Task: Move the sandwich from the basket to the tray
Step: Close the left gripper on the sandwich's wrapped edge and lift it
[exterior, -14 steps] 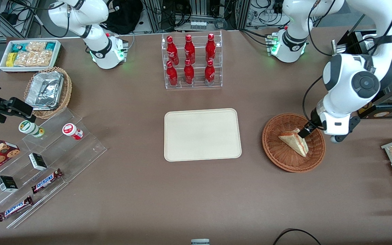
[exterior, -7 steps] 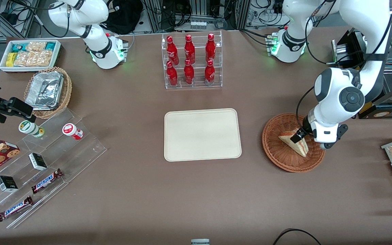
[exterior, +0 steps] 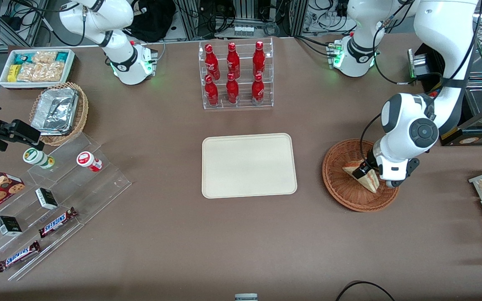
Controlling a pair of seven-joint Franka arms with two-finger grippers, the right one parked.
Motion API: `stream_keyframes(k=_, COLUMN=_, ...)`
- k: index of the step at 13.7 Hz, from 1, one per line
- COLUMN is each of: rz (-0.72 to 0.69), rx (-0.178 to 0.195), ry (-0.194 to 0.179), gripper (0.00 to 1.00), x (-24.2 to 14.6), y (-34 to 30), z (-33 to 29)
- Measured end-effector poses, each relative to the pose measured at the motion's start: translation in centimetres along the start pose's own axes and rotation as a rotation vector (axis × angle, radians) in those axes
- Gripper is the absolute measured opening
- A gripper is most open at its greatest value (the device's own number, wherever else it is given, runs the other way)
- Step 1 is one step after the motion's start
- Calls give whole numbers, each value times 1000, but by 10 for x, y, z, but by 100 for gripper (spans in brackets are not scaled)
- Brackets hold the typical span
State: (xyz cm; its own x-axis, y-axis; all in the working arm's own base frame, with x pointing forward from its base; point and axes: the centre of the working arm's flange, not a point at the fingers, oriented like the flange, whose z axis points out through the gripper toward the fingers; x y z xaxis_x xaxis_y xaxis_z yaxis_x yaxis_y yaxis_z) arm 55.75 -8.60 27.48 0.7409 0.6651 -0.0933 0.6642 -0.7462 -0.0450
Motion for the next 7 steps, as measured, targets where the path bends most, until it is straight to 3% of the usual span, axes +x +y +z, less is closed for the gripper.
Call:
stream_keyframes(k=2, rz=-2, rx=7, ry=-9, gripper=100, x=1, y=-1, z=8)
stream_keyframes(k=3, rz=-4, rx=9, ry=-13, gripper=93, x=2, y=-1, z=10)
stream_keyframes(k=4, rz=-5, rx=13, ry=-17, gripper=93, x=2, y=-2, z=14)
stream_keyframes(k=5, rz=-8, rx=17, ry=-22, gripper=87, x=3, y=-3, z=18)
stream_keyframes(k=7, rz=-14, rx=19, ry=-25, gripper=64, x=7, y=-4, z=21)
